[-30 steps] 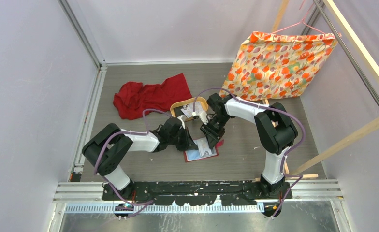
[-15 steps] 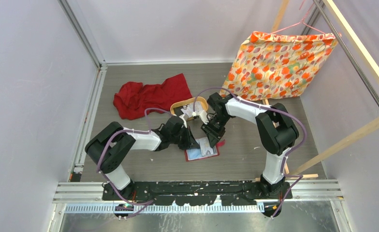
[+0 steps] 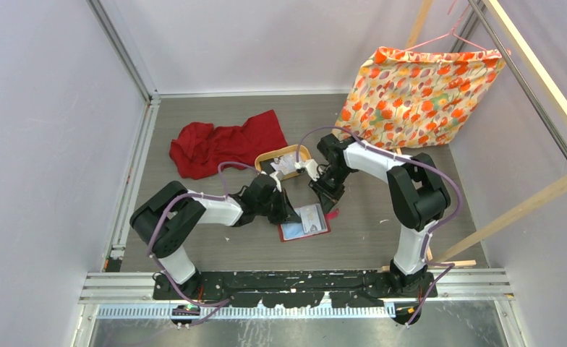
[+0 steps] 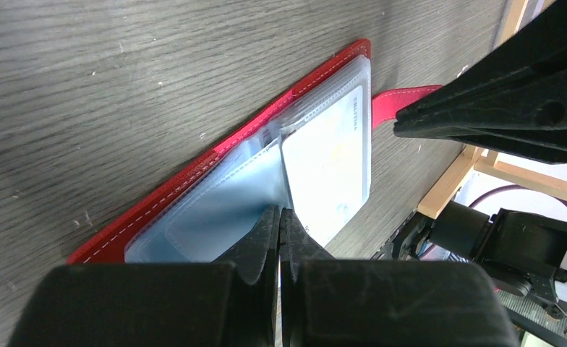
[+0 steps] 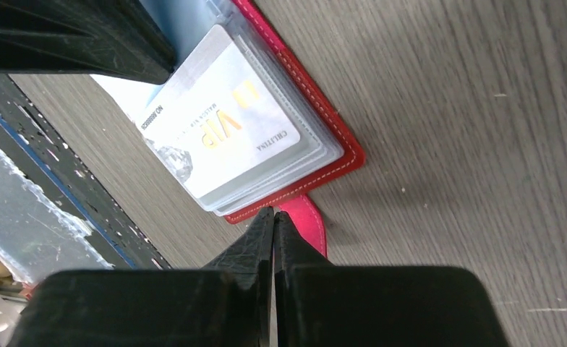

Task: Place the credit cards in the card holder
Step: Insert the credit card into the card holder.

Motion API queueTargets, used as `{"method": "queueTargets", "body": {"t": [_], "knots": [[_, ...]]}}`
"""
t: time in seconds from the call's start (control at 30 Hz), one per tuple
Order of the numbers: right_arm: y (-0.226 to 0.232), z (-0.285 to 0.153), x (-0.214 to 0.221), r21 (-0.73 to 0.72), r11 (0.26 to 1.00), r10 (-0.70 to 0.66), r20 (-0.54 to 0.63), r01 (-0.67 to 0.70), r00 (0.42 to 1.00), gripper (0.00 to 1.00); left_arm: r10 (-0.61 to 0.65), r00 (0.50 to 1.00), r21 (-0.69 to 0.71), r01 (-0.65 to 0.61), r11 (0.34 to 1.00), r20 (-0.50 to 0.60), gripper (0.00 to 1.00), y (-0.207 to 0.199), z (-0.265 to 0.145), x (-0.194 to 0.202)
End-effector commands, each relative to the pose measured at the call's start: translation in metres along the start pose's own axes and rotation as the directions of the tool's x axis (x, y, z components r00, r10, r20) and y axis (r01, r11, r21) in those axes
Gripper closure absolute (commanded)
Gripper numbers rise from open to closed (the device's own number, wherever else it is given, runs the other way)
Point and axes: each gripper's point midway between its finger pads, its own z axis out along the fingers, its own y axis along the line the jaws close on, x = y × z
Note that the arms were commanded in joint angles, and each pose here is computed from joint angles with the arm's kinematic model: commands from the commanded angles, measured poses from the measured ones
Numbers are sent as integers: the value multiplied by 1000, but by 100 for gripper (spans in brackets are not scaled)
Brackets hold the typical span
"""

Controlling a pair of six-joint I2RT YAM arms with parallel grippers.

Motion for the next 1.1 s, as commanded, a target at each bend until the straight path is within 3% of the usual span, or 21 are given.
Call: {"method": "queueTargets", "body": {"t": [0.0,0.7,1.07], "knots": [[-6,3,-3,15,1000,26,-21,-25,999,95,16,1000,45,-17,999,8,99,-15,6,-3],[5,17,-7,-62,996,64,-22,-65,998,94,53,999,79,-52,995,-1,99,-35,19,6],[7,-19,-17,-51,999,11,98,-6,995,91,155,987,-113,-149,982,46,89,2,-16,4]]}}
